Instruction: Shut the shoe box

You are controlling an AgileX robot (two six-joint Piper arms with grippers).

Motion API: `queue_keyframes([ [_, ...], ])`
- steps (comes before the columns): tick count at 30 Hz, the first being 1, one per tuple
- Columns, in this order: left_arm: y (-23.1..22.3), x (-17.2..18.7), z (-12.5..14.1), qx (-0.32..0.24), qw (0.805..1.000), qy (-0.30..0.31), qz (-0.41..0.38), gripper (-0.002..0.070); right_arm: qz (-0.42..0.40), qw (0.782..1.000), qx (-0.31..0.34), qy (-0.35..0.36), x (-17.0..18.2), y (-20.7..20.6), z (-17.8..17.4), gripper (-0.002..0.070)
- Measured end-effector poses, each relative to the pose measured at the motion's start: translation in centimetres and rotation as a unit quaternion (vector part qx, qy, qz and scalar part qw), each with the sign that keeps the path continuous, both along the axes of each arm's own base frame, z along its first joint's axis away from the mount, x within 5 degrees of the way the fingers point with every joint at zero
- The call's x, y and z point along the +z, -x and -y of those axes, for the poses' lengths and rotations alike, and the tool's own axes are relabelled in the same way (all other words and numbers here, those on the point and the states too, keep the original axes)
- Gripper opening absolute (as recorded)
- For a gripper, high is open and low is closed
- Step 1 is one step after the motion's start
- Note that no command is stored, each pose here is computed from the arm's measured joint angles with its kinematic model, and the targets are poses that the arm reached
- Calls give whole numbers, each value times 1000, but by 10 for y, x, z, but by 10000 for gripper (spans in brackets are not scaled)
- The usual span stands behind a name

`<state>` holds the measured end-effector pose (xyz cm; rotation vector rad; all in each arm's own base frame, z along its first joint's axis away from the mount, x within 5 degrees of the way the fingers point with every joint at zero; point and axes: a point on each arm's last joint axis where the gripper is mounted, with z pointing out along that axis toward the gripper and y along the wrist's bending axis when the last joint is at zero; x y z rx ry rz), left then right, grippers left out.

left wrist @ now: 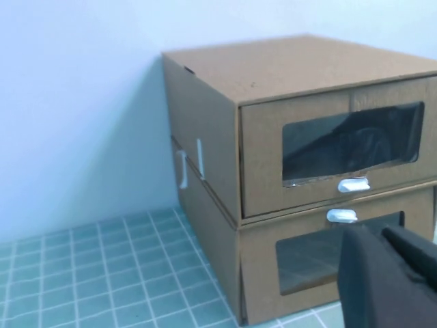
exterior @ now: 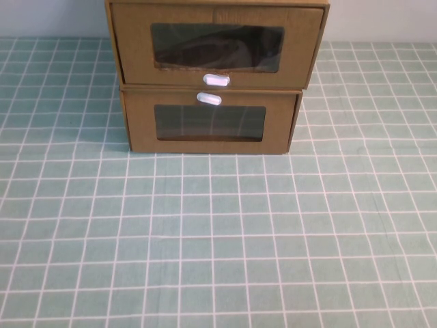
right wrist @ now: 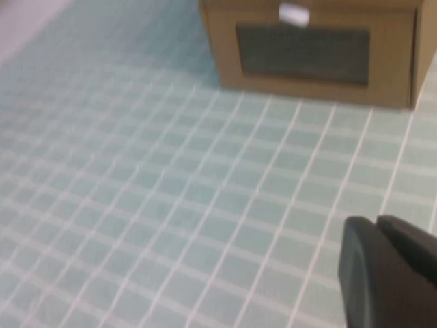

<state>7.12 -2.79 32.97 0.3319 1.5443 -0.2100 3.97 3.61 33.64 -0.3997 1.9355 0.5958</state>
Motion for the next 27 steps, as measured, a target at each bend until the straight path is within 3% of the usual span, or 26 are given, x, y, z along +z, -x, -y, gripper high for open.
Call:
queue_keyframes([
  [6, 32, -63, -8, 9, 999, 16, 46, -5, 70, 996, -30, -53, -38, -14, -2, -11],
  [14, 20, -128, -7, 17, 999, 1, -31, -5, 91, 992, -58, -68, -89, -28, -5, -12],
  [27, 22, -150, -2, -14, 995, -20, -99, -5, 33, 997, -55, -32, -125, -27, -5, -12],
])
